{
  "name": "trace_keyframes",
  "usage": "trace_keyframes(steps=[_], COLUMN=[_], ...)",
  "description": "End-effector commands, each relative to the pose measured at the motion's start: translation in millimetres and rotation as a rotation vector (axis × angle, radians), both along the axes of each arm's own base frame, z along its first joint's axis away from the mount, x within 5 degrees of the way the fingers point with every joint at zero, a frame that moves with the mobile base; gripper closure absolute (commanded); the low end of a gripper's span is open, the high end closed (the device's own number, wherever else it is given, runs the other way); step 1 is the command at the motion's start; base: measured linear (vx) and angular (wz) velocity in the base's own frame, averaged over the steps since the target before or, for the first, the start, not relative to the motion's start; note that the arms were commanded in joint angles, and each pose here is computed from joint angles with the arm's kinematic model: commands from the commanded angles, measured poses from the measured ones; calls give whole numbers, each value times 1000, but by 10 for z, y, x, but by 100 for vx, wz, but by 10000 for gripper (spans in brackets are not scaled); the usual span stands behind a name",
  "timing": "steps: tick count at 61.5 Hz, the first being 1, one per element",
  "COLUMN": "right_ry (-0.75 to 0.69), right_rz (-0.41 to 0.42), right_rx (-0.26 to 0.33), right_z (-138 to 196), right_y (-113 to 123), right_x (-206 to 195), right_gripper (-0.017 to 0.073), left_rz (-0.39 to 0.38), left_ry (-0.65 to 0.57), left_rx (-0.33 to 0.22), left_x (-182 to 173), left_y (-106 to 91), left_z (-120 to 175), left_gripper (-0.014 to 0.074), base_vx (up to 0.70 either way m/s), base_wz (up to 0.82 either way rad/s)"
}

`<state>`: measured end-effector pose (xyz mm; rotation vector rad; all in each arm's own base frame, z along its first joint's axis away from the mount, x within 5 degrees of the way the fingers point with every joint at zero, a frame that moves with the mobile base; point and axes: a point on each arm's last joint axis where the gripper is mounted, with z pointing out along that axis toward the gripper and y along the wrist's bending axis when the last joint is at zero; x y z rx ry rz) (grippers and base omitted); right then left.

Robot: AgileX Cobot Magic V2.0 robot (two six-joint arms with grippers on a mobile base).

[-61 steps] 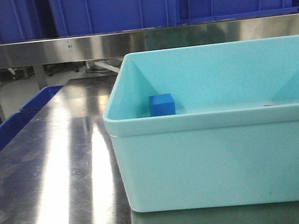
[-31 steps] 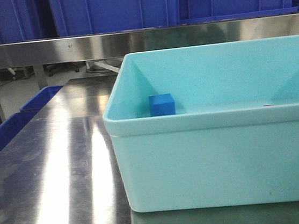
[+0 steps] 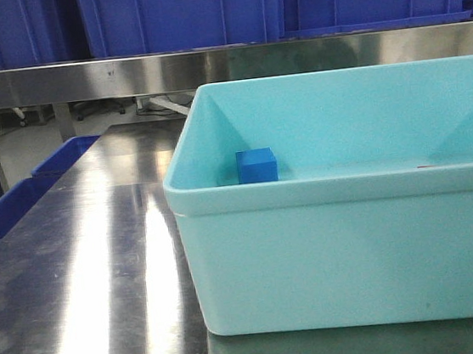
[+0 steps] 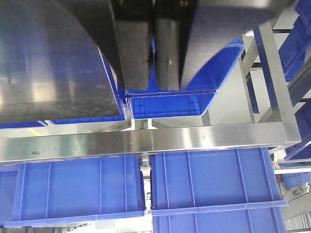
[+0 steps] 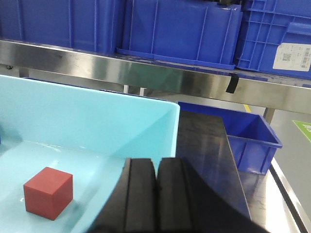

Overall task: Pick red cube and place on left shelf
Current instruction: 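Move the right gripper over the red cube inside the teal tub, then lower the open right gripper around the red cube and close it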

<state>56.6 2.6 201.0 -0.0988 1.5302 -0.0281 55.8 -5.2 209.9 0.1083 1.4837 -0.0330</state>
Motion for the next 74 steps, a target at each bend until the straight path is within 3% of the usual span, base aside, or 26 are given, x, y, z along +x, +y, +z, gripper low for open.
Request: trace_keyframes(steps=[1, 29, 46, 51, 62, 74], right_ry=[-138, -165, -29, 37, 226, 419], right_rz=[-1, 1, 0, 0, -5, 62], right_rx=[1, 3, -1, 20, 219, 197], right_z=[179, 267, 967, 1191, 1580, 1689], right_y=[0, 2, 21, 33, 83, 313], right_x=[-37, -31, 437, 724, 1268, 1657], right_gripper=[508, 508, 508, 508, 508, 447], left_rz=[10, 10, 10, 10, 10, 10], left_ry=[-54, -54, -54, -54, -54, -54], left_rx=[-16, -16, -16, -16, -16, -16], left_x=[9, 9, 9, 9, 9, 9], left_y=[9, 9, 9, 9, 9, 9], left_z=[-3, -3, -3, -3, -3, -3], left_gripper=[488, 488, 488, 488, 488, 488], base_vx=[0, 1, 0, -5, -2, 0], base_wz=[0, -3, 0, 30, -9, 0])
